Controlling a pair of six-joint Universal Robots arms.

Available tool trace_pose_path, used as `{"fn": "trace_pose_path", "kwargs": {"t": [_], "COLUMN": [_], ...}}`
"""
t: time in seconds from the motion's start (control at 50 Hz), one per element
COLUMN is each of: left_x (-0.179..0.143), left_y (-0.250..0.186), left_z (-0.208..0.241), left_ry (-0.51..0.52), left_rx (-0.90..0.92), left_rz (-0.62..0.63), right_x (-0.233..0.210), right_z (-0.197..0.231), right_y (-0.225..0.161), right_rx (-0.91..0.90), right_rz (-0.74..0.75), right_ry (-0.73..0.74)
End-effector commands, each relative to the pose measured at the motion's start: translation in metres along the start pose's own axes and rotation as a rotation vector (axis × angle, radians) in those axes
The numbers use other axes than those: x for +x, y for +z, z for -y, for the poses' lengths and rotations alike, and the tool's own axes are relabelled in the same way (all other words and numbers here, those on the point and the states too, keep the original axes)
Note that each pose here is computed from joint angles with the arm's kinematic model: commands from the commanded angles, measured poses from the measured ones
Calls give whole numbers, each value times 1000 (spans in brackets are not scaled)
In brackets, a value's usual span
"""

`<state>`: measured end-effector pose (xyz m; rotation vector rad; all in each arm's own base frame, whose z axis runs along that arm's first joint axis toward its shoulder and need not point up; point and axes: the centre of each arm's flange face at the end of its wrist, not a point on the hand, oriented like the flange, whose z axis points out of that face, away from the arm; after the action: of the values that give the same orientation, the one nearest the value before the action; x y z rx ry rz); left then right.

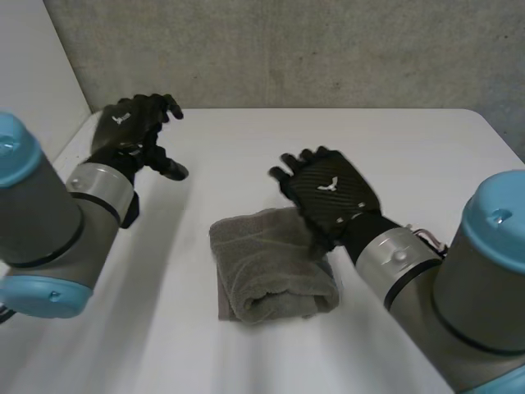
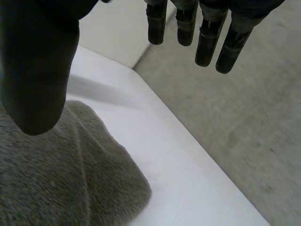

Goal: Fold the towel.

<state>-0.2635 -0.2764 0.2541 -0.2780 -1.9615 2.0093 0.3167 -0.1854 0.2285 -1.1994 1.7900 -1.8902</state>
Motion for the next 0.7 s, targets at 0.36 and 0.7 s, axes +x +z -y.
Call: {"fn": "trace_pose_path", "kwargs": {"t": [0.36, 0.7], "left_x": [51, 51], "left_y": [-30, -20], "left_z": [-136, -44], "left_ry": [24, 18], "left_rx": [-413, -177], "left_rz": [-65, -33], "right_x": [1, 47], "right_z": [-99, -2], "right_y": [44, 33], "right_rx": [-335, -56], "right_rz": [23, -93], "right_ry": [289, 228]}}
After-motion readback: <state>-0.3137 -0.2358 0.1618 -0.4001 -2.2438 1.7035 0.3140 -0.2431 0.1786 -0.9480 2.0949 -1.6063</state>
